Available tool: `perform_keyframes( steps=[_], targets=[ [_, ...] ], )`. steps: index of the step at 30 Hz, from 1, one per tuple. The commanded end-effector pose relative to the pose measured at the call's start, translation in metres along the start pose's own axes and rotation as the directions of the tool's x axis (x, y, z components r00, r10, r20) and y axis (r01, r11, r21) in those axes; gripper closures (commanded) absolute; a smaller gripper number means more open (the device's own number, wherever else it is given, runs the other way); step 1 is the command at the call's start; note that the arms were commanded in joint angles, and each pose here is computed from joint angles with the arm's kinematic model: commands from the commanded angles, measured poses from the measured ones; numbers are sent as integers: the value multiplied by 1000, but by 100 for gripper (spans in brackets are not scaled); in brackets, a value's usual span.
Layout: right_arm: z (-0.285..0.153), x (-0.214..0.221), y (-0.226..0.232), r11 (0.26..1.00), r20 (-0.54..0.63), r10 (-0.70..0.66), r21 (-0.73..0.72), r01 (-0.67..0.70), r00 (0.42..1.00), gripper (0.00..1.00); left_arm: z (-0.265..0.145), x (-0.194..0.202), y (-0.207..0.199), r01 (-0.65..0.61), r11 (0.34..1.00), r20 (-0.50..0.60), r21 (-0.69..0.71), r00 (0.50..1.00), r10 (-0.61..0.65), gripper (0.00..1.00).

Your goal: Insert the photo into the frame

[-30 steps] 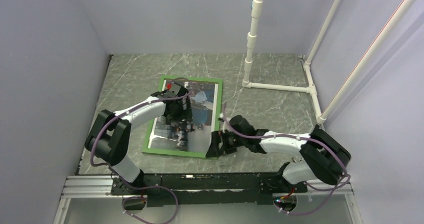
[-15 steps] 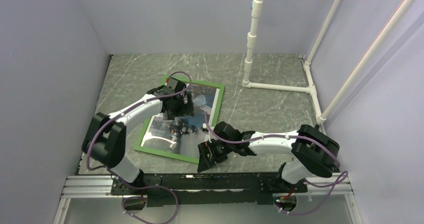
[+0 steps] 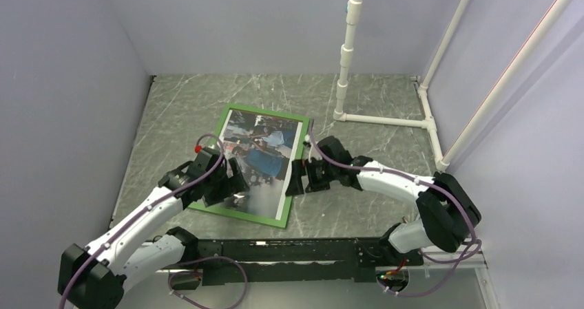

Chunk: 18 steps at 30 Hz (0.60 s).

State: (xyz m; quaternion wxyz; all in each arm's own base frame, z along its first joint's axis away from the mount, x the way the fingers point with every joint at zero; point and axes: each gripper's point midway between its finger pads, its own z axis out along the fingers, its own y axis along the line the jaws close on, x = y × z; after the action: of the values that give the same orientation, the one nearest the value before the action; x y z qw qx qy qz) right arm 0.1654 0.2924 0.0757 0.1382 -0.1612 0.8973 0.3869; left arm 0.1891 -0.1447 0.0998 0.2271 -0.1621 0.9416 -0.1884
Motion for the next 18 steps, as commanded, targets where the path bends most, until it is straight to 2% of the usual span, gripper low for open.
perform_keyframes(
  steps=[1, 6, 13, 18],
  targets=[
    [-16, -53, -24, 989, 77, -67, 135, 56, 995, 0, -11, 33, 22, 110, 992, -59, -54, 992, -113, 1],
    [-19, -121, -55, 949, 144, -100, 311, 51, 984, 0, -8, 54, 43, 158, 984, -63, -89, 985, -163, 1],
    [-7, -203, -83, 890, 184, -174, 449, 75, 968, 0, 6, 73, 50, 213, 974, -78, -82, 972, -219, 1],
    [6, -245, -99, 847, 213, -232, 523, 90, 949, 0, 13, 76, 52, 222, 970, -62, -101, 971, -229, 1]
  ],
)
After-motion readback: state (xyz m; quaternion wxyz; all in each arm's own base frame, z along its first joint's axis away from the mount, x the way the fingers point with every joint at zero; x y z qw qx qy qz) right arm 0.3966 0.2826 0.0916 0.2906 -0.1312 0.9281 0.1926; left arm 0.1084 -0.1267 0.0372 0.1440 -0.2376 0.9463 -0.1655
